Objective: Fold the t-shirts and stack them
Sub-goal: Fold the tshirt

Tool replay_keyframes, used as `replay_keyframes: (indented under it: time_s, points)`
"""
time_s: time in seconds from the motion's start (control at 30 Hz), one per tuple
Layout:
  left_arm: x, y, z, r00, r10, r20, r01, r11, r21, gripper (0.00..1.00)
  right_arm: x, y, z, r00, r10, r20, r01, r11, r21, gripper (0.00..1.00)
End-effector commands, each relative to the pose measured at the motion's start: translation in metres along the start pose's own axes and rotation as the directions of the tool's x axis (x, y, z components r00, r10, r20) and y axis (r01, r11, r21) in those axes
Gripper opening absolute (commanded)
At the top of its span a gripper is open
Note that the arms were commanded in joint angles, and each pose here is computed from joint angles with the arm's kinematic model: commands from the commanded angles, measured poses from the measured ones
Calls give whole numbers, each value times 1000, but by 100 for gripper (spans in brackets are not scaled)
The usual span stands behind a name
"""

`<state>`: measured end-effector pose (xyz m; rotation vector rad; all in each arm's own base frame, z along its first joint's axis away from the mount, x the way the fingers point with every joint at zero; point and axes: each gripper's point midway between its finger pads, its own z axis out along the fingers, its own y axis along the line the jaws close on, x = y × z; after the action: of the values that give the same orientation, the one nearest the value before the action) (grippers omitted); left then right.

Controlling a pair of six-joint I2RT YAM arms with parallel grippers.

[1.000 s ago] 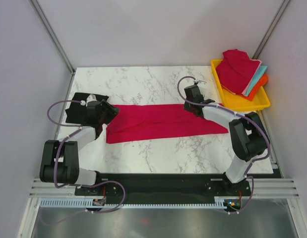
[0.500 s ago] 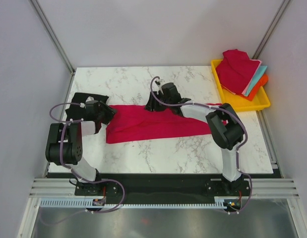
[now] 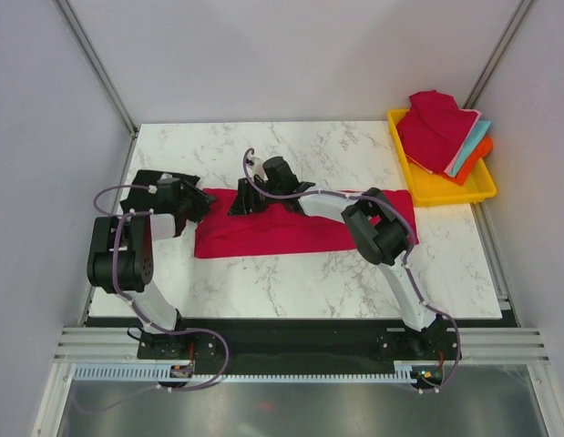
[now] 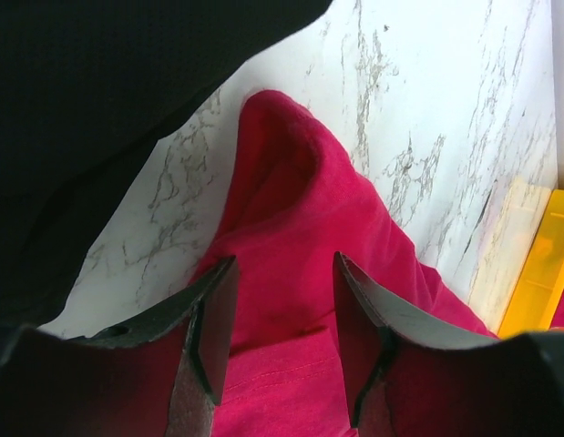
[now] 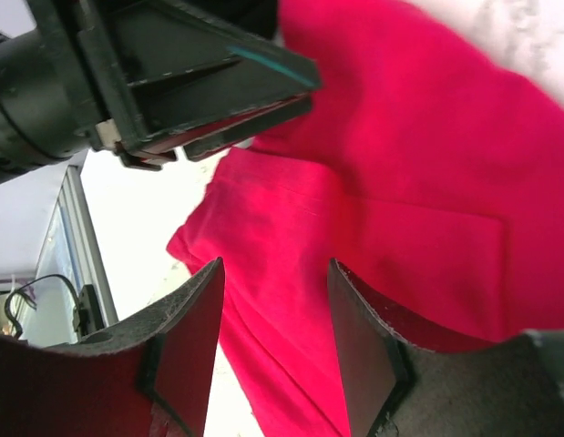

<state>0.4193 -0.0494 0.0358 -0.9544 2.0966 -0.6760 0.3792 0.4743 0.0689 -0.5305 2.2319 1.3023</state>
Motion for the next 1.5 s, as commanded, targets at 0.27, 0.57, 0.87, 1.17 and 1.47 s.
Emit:
replay_keyframes:
  time_s: [0.27,0.57,0.87,1.17,1.47]
  points:
    - [-1,16,1,997,-74,-18,72,990,-123,51,3,18,21,999,-28,-43,25,998,-57,58]
    - [-3,18,-10,996,-91,20,93,987,-132,49,0,10,25,998,-57,-40,56,998,-24,63]
    - [-2,19,-10,995,-96,16,98,986,-135,47,5,2,36,995,-61,-75,59,998,-27,66]
    - [-2,19,-12,996,-93,17,94,987,-133,47,-12,1,27,992,-122,-25,122,992,14,68]
    - [-4,20,-13,996,-91,27,94,986,-136,47,-26,-10,27,992,-123,7,123,992,5,68]
